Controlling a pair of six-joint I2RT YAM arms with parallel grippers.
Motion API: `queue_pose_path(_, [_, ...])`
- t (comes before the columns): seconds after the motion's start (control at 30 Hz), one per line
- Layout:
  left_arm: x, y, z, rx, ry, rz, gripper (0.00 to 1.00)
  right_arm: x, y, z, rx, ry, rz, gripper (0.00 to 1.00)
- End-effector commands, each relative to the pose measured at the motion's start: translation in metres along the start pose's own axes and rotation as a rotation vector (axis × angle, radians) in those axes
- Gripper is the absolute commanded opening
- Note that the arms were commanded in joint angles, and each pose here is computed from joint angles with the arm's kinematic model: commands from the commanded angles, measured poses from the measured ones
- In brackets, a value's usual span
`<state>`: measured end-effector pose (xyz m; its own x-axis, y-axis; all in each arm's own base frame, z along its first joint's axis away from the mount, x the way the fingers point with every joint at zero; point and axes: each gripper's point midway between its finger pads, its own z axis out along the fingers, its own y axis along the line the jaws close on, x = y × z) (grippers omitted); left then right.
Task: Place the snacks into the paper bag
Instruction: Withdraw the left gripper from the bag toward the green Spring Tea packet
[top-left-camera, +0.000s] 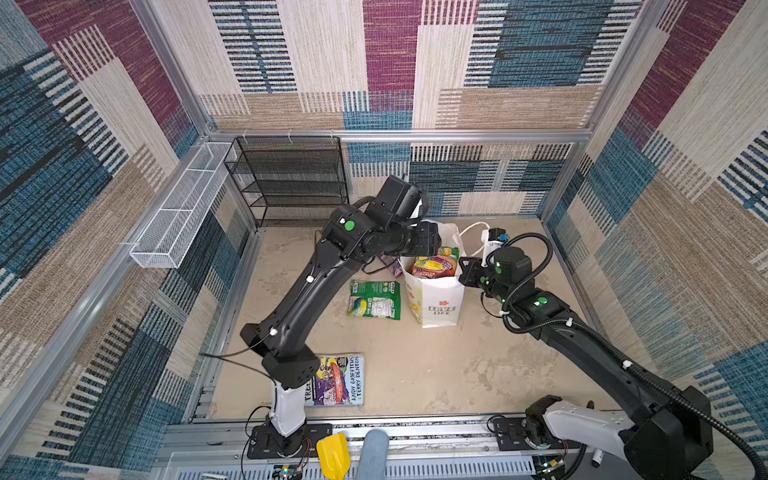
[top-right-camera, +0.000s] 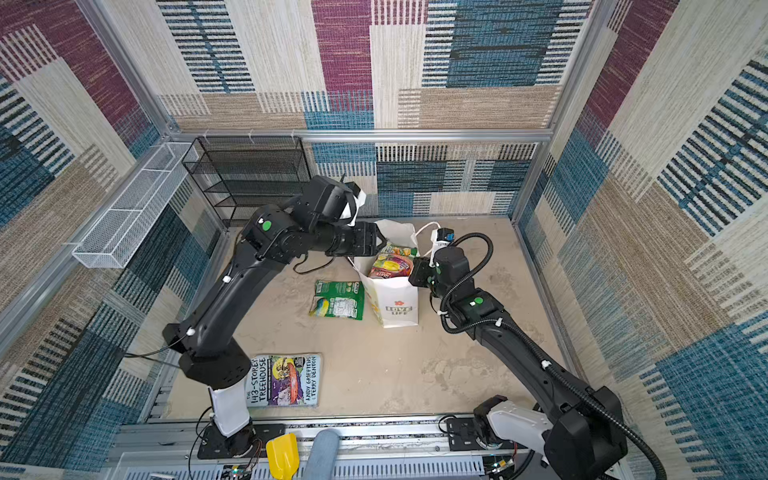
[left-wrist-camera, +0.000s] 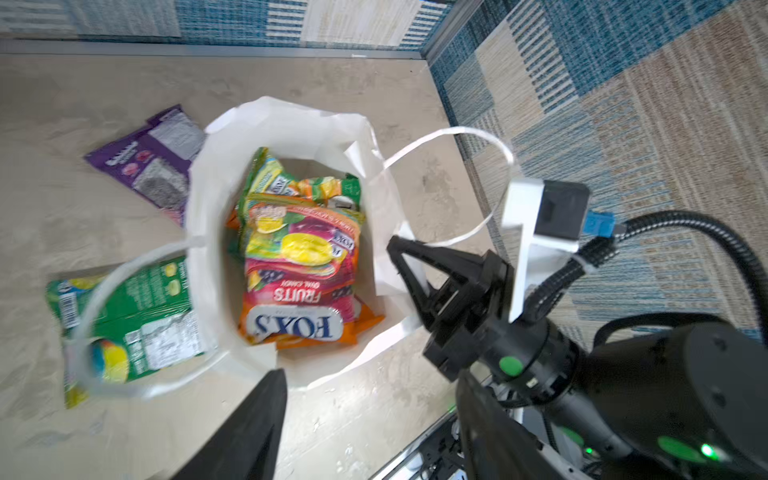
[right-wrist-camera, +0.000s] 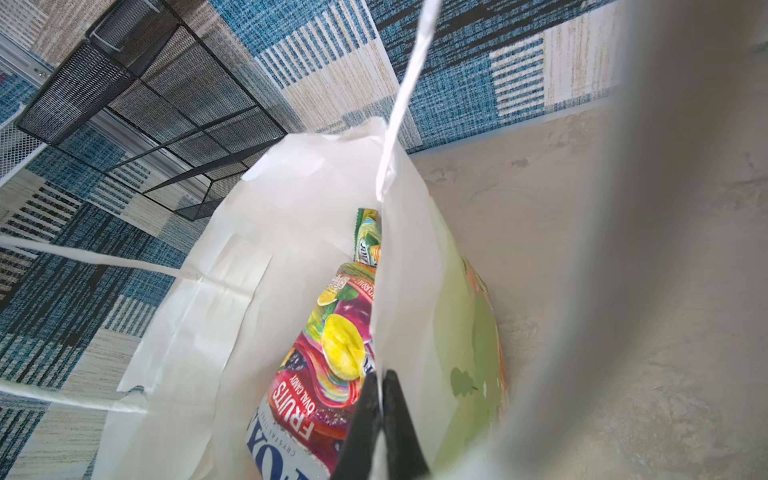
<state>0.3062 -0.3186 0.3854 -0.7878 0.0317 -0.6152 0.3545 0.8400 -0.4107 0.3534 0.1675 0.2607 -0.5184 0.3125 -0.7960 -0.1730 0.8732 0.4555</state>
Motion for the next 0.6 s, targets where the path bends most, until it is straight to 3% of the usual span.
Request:
queue_pose_path(0.0, [0.002, 0.021, -0.020, -0.061, -0.071, 0.033, 0.75, 0.000, 0.003, -0.001, -0.015, -0.001, -0.009, 0.02])
queue_pose_path(0.13, [0.022, 0.056, -0.037, -0.103, -0.115, -0.015, 0.86, -0.002, 0.002, -0.003, -0.008, -0.012, -0.009, 0.02])
queue_pose_path(0.2, [0.031, 0.083, -0.039, -0.136, -0.151, -0.071, 1.00, -0.002, 0.002, -0.003, -0.011, -0.010, -0.008, 0.02])
queue_pose_path(0.37, [0.067, 0.155, -0.017, -0.168, -0.138, -0.264, 0.99, -0.002, 0.002, -0.003, -0.011, -0.011, -0.009, 0.02])
queue_pose_path(0.57, [0.109, 0.207, 0.027, -0.271, -0.017, -0.338, 1.00, 0.000, 0.002, -0.002, -0.013, -0.006, -0.007, 0.03])
